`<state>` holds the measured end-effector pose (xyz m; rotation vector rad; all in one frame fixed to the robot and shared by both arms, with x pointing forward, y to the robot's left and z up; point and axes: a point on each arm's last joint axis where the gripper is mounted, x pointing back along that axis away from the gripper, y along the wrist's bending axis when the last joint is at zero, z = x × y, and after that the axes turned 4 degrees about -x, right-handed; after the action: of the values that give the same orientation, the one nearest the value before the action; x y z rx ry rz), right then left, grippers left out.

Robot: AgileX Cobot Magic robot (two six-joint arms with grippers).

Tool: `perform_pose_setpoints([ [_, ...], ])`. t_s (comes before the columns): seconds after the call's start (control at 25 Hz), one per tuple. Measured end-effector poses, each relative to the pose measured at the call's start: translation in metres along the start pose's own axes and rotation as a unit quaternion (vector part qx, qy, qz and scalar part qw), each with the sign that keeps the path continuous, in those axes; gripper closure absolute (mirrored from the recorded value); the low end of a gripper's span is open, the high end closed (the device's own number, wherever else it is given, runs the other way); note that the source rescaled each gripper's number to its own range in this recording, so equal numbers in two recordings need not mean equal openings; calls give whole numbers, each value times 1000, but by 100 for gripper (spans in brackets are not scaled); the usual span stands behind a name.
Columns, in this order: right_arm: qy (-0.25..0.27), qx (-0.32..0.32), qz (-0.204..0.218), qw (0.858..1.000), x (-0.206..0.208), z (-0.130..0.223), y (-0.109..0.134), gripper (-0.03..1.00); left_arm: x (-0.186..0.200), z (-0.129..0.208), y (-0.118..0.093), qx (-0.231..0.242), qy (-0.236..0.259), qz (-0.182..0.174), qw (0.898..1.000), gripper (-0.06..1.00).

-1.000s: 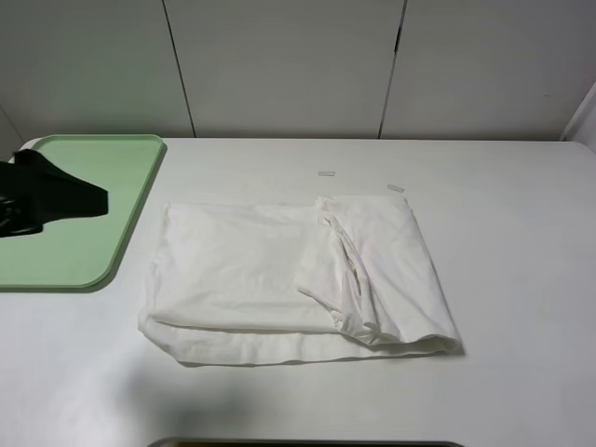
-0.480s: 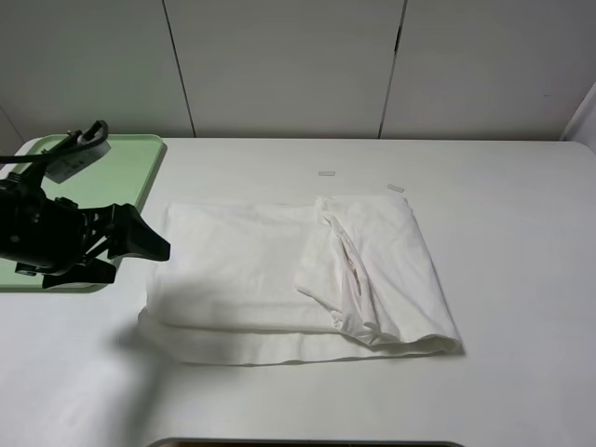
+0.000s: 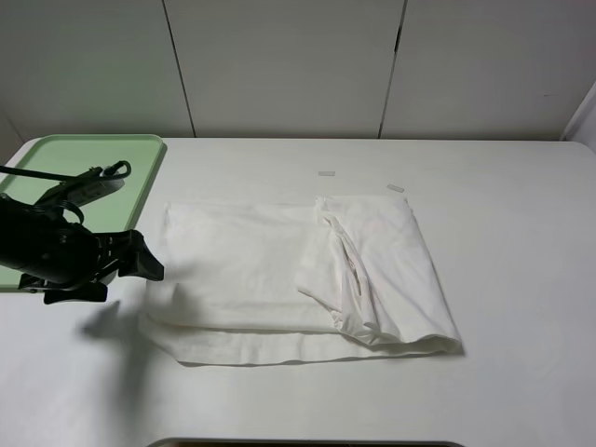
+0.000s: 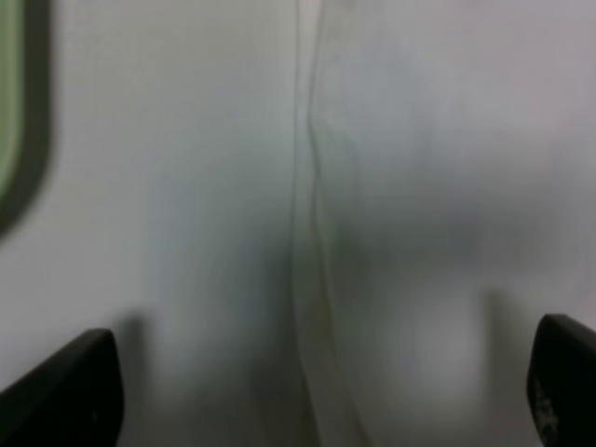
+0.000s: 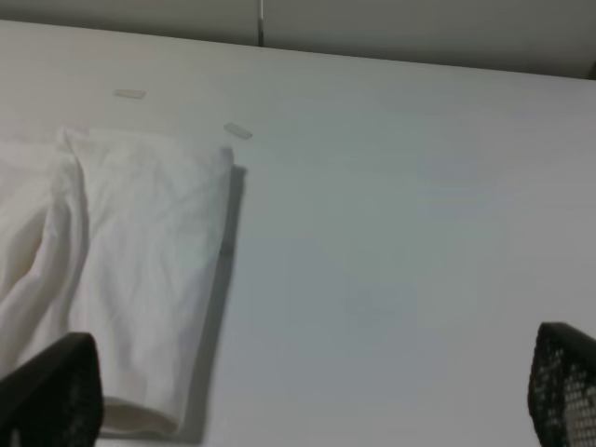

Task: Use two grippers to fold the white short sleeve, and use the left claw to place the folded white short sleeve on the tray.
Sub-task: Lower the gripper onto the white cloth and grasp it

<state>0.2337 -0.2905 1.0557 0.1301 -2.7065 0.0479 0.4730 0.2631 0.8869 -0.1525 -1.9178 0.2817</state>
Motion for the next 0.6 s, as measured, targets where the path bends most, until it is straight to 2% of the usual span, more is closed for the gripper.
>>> perform_pose_setpoints([
  [0.28,0,0,0,1000,0,0,0,-3,-19,-6,3,-7,25,-4,1000,9],
  [0.6,0,0,0,1000,0,0,0,-3,-30,-15,-3,-2,38,15,999,11],
])
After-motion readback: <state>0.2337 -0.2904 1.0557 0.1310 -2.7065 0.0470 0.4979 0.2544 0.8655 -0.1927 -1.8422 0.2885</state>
